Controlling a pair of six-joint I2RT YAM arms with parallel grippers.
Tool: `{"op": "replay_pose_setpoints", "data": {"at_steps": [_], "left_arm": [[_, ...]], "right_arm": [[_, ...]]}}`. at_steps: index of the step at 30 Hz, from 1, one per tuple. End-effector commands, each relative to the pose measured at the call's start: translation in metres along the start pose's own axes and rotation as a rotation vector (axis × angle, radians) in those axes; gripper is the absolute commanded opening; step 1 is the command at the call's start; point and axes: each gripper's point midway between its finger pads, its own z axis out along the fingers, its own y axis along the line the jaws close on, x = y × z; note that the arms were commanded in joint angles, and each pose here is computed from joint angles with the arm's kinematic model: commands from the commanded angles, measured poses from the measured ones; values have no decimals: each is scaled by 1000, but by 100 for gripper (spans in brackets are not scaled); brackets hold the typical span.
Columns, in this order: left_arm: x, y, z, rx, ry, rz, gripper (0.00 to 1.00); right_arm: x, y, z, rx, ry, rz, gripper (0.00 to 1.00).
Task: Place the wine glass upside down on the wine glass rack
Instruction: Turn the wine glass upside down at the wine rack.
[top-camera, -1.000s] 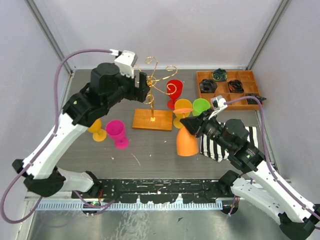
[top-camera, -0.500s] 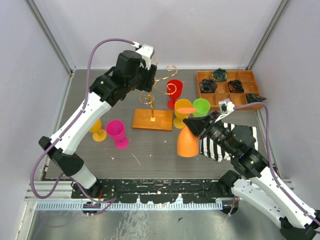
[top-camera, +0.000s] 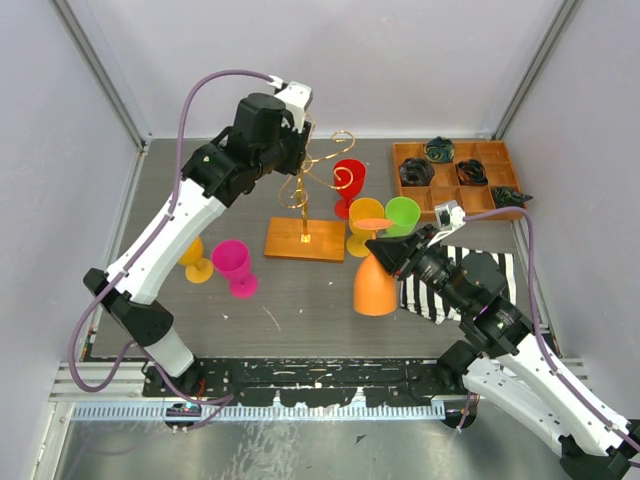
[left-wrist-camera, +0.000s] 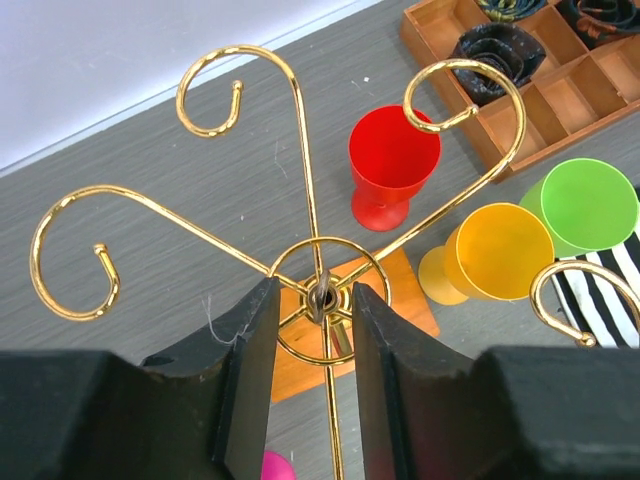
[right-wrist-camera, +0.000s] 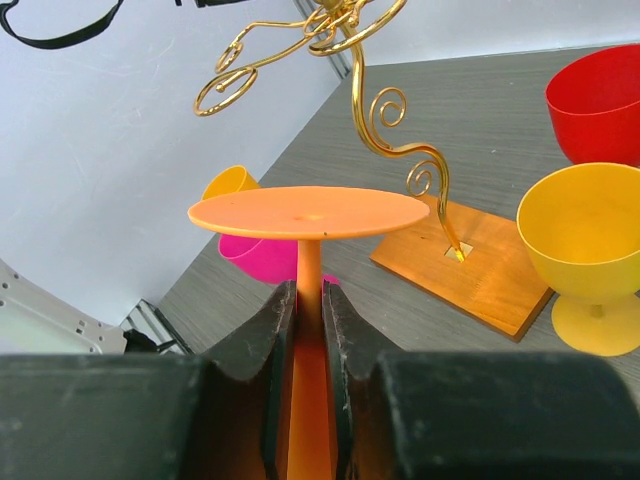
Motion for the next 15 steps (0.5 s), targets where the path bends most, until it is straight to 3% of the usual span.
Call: {"op": "replay_pose_setpoints", "data": {"at_steps": [1,11,15], "left_arm": [[-7,0,1,5,-4,22,41],[4,1,11,-7,26,36,41],[4,4,13,-33,27,26,35]], "right_arm": [[-16,9,1,-34,-68,-8,1],[-19,2,0,0,-80,-30,1],[-17,1,0,3,-77,-28,1]]}}
